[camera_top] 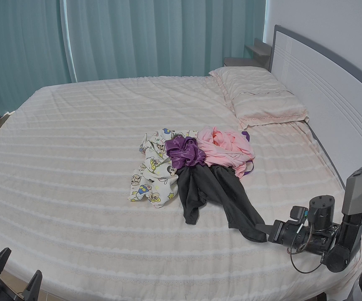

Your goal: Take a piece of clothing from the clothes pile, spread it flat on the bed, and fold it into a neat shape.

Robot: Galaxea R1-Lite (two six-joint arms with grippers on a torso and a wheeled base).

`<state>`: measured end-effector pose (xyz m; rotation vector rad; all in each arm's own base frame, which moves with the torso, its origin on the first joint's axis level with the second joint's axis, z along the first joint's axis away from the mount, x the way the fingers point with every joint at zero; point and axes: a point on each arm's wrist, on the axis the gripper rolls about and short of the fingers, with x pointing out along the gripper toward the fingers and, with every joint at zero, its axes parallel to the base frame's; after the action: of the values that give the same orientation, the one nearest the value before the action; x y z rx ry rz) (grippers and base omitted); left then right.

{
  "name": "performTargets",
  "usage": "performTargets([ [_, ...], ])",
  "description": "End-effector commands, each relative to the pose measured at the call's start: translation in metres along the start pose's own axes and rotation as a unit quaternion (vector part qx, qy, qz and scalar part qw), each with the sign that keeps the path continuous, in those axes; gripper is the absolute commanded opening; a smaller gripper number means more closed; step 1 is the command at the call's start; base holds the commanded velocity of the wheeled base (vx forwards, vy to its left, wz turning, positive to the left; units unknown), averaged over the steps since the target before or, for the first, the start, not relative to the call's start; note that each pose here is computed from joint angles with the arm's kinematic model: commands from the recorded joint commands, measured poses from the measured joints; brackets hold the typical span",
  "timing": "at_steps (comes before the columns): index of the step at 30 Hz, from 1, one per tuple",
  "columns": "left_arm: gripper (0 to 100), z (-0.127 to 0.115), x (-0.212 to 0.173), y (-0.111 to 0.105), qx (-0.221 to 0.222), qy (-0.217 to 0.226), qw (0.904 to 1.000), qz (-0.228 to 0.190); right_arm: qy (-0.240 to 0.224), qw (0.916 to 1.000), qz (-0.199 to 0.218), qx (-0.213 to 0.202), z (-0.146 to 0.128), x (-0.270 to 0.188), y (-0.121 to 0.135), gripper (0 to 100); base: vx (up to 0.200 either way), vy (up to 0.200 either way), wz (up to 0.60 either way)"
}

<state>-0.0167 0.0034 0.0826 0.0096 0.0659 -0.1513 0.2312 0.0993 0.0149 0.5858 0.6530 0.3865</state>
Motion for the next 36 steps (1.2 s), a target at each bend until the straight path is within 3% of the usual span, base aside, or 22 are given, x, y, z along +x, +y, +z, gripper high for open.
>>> performTargets([
  [1, 100, -0.004, 0.004, 0.0, 0.006, 0.024, 0.9996, -0.01, 0.035, 0.9991, -0.003, 0.023, -0.014, -0.023, -0.007, 0, 0.0, 0.0, 0.0],
  [5, 100, -0.004, 0.001, -0.001, 0.036, 0.004, 0.9989, -0.028, 0.045, 0.9984, -0.003, 0.033, -0.015, -0.029, -0.01, 0, 0.0, 0.0, 0.0],
  [23, 100, -0.004, 0.001, -0.001, 0.028, 0.002, 0.9991, -0.032, 0.027, 0.9986, 0.016, 0.043, -0.003, -0.038, -0.011, 0, 0.0, 0.0, 0.0],
  [25, 100, 0.056, -0.009, -0.001, -0.031, -0.083, 0.9956, -0.032, 0.029, 0.9985, 0.013, 0.044, -0.004, -0.037, -0.012, 0, 0.0, 0.0, 0.0],
  [26, 100, 0.09, -0.009, -0.001, -0.079, -0.095, 0.9916, -0.038, 0.028, 0.9985, 0.014, 0.044, -0.003, -0.036, -0.012, 0, 0.0, 0.0, 0.0],
  [27, 100, 0.103, -0.001, -0.001, -0.113, -0.076, 0.9896, -0.045, 0.026, 0.9986, 0.015, 0.044, -0.003, -0.036, -0.012, 0, 0.0, 0.0, 0.0],
  [29, 100, 0.11, 0.008, -0.002, -0.116, -0.057, 0.99, -0.058, 0.028, 0.9986, 0.015, 0.043, -0.003, -0.035, -0.012, 0, 0.0, 0.0, 0.0],
  [32, 100, 0.099, 0.021, -0.004, -0.086, 0.0, 0.991, -0.102, 0.034, 0.9984, 0.016, 0.041, -0.006, -0.034, -0.011, 0, 0.0, 0.0, 0.0],
  [33, 100, 0.09, 0.031, -0.006, -0.084, 0.039, 0.9887, -0.118, 0.036, 0.9983, 0.015, 0.042, -0.006, -0.034, -0.011, 0, 0.0, 0.0, 0.0],
  [36, 100, 0.072, 0.058, -0.007, -0.074, 0.136, 0.9811, -0.116, 0.036, 0.9983, 0.014, 0.043, -0.006, -0.033, -0.012, 0, 0.0, 0.0, 0.0],
])
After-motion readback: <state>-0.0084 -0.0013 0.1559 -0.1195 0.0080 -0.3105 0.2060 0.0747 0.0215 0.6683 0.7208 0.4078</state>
